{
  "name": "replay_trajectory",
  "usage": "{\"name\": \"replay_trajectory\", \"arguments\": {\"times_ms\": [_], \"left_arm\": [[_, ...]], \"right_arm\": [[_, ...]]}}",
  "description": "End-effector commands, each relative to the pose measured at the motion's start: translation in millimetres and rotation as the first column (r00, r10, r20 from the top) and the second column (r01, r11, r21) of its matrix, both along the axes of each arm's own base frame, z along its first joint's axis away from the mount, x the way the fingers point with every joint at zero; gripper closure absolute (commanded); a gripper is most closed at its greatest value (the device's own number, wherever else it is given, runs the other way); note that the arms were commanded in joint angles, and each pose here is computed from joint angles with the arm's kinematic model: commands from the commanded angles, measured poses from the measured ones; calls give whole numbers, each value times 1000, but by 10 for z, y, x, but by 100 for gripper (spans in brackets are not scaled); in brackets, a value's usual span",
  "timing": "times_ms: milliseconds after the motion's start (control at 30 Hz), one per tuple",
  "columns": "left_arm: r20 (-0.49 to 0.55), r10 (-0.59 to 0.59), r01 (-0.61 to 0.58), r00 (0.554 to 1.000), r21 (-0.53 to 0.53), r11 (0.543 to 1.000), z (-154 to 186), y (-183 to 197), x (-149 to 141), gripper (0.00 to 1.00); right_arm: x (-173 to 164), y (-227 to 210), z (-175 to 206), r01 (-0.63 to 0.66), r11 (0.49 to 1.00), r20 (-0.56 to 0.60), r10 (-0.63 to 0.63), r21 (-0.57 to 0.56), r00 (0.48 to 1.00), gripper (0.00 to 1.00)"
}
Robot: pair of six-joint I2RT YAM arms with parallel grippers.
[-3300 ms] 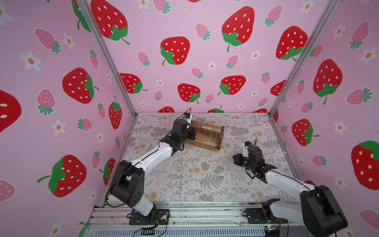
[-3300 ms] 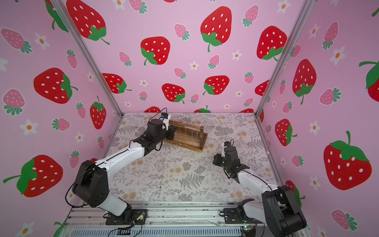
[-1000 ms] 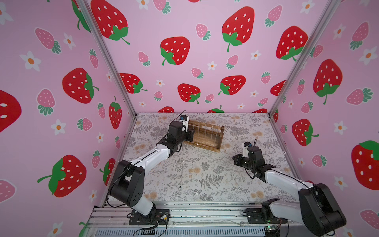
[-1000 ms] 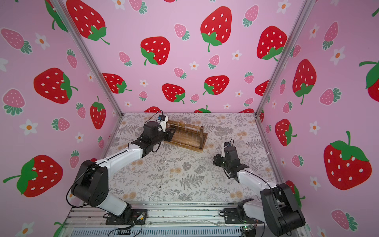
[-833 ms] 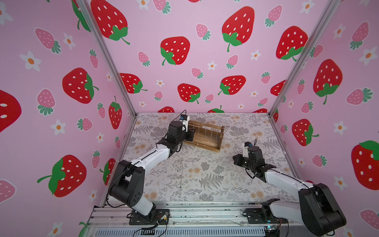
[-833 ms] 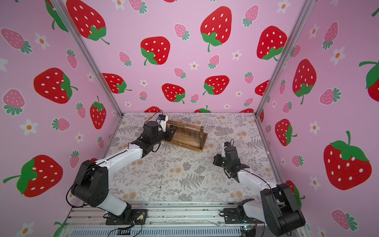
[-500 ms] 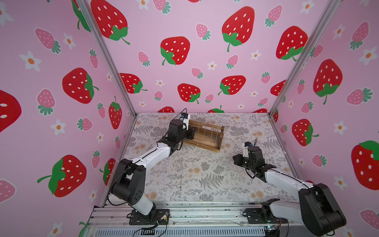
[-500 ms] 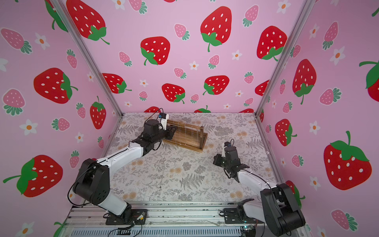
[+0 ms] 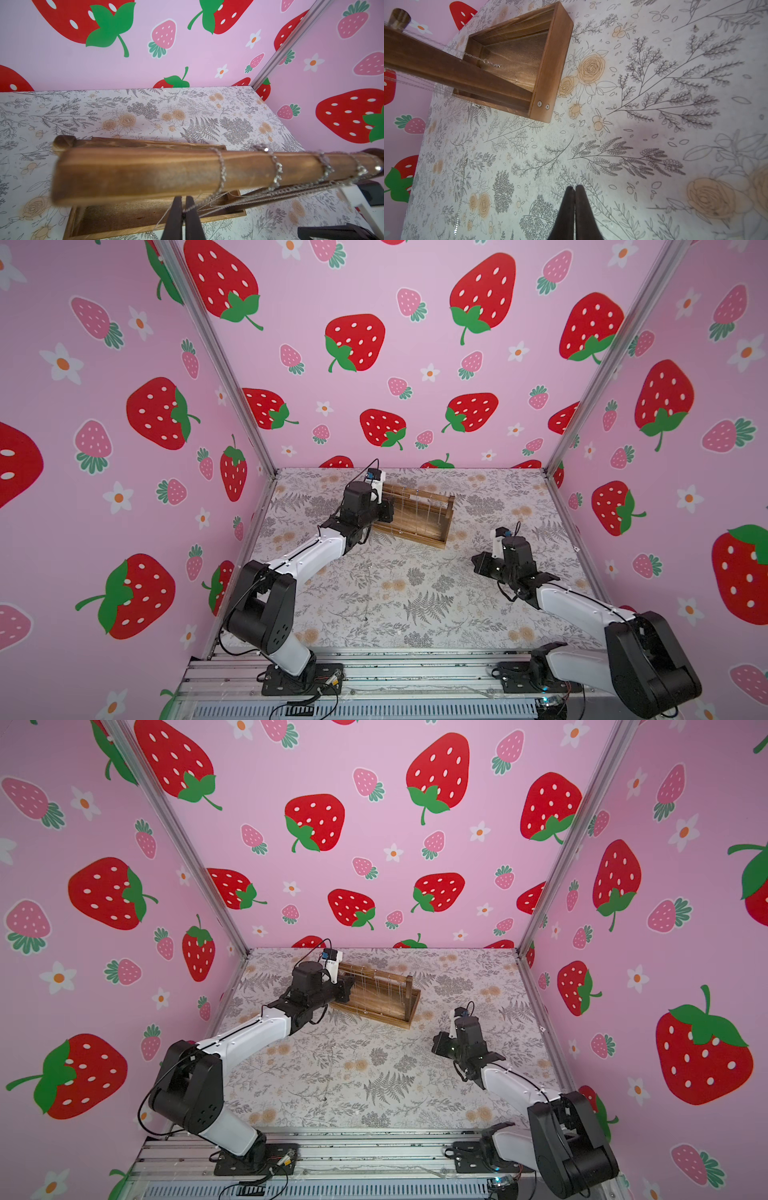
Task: Take the necklace off the jewelry display stand
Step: Take off the necklace from the stand.
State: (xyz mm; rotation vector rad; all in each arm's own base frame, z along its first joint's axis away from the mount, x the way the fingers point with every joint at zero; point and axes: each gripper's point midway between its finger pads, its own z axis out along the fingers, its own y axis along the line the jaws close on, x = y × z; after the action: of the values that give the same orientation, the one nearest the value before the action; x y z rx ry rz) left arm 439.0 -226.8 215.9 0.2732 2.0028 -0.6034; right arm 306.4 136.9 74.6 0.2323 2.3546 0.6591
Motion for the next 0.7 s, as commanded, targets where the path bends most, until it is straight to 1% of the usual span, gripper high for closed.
{"name": "replay_trajectory", "arguments": {"times_ms": [0, 133, 200, 233, 300, 333, 400, 433, 467, 500, 533, 567, 600, 667], "left_arm": [[47, 56, -56, 997, -1, 998, 339, 127, -45, 100], [11, 143, -143, 990, 53, 988, 485, 318, -94, 100], [-19, 226, -222, 974, 120, 968, 505, 482, -55, 100], [-22, 294, -286, 956, 175, 942, 507, 619, -27, 100], [12, 440, -429, 898, 247, 869, 522, 921, 38, 100], [38, 482, -475, 875, 259, 841, 536, 1019, 67, 100], [76, 519, -519, 851, 265, 813, 557, 1120, 98, 100], [72, 515, -514, 854, 262, 817, 557, 1121, 103, 100], [52, 497, -492, 866, 254, 833, 549, 1089, 96, 100], [18, 452, -443, 892, 233, 866, 543, 1000, 66, 100], [-22, 356, -346, 934, 193, 918, 541, 821, 7, 100], [-50, 260, -250, 964, 156, 956, 542, 652, -68, 100], [-73, 178, -167, 981, 127, 978, 545, 516, -169, 100], [-114, 109, -98, 987, 99, 990, 553, 414, -363, 100]], "right_arm": [[29, 9, 61, 1, 1000, 18, -2, 15, 1000, 93], [24, 9, 77, 1, 1000, 22, -2, 19, 1000, 93], [18, 13, 73, 0, 1000, 20, 0, 21, 1000, 93], [16, 15, 74, 0, 1000, 19, 0, 23, 1000, 93], [16, 18, 80, -1, 1000, 20, 0, 26, 1000, 93], [10, 21, 79, -3, 1000, 19, 3, 27, 1000, 93], [8, 23, 89, -4, 1000, 21, 3, 29, 1000, 93], [3, 22, 87, -4, 1000, 20, 4, 29, 1000, 93], [0, 19, 92, -4, 1000, 22, 4, 28, 1000, 93], [-1, 13, 98, -4, 1000, 25, 3, 25, 1000, 93], [-4, 3, 94, -1, 1000, 26, 0, 20, 1000, 93], [-2, -6, 104, 1, 1000, 30, -2, 18, 1000, 93], [-2, -7, 104, 1, 1000, 30, -1, 17, 1000, 93], [-4, 14, 110, -10, 1000, 33, 10, 24, 999, 93]]}}
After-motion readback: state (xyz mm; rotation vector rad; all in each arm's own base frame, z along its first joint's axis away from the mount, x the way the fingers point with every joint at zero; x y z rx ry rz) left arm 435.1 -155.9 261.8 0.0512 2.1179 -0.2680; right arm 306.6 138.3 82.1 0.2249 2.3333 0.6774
